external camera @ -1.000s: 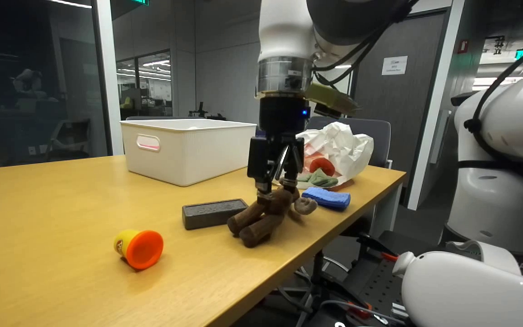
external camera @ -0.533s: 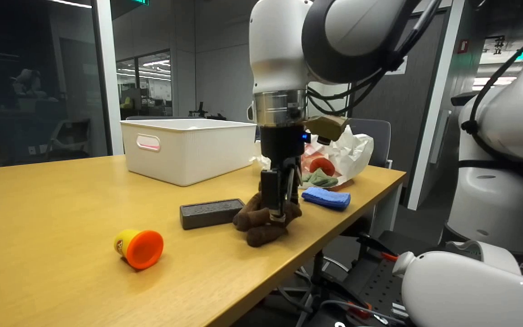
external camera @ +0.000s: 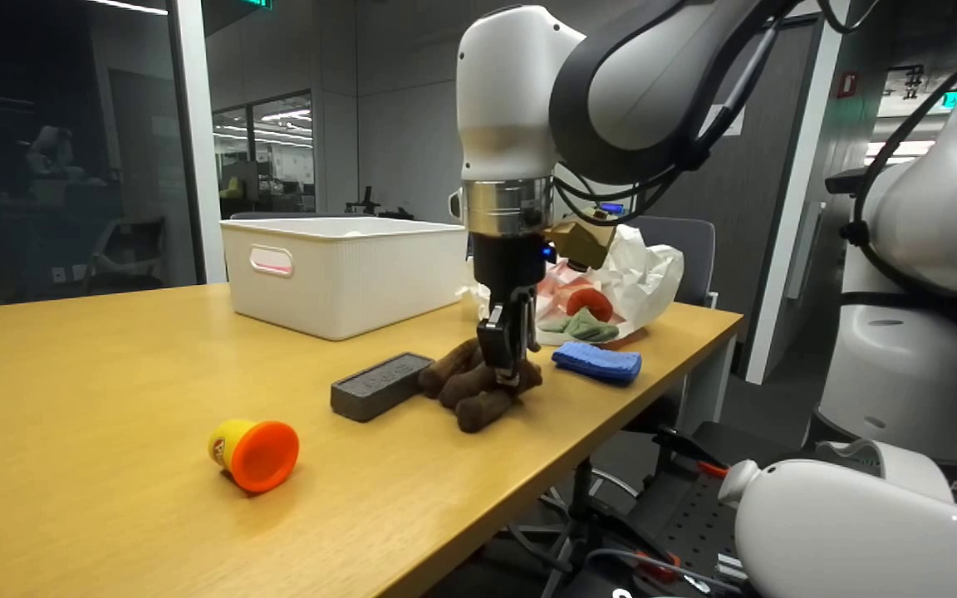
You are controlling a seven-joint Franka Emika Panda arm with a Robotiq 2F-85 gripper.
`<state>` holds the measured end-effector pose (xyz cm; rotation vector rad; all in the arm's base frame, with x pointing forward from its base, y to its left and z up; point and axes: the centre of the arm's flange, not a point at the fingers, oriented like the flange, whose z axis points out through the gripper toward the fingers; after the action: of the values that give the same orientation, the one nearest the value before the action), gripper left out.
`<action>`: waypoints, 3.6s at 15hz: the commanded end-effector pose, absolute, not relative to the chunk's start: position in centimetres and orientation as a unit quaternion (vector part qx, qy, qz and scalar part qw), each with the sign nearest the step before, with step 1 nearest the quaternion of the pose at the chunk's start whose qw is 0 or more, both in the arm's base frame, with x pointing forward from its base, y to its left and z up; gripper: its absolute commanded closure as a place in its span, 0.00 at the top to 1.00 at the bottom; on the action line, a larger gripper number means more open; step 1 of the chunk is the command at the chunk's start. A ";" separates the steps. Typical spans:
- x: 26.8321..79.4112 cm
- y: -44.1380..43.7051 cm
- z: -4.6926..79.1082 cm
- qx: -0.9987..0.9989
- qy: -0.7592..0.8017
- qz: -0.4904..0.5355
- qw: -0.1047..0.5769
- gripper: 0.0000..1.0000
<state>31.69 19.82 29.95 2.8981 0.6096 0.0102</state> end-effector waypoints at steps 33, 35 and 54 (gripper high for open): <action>38.0 -4.3 35.1 0.917 -0.359 0.141 -0.102 0.04; 37.7 -5.3 34.3 0.903 -0.392 0.141 -0.104 0.04; 38.6 -0.6 33.6 0.884 -0.426 0.191 0.020 0.95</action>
<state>40.67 -1.75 33.55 2.7629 -1.3192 0.5647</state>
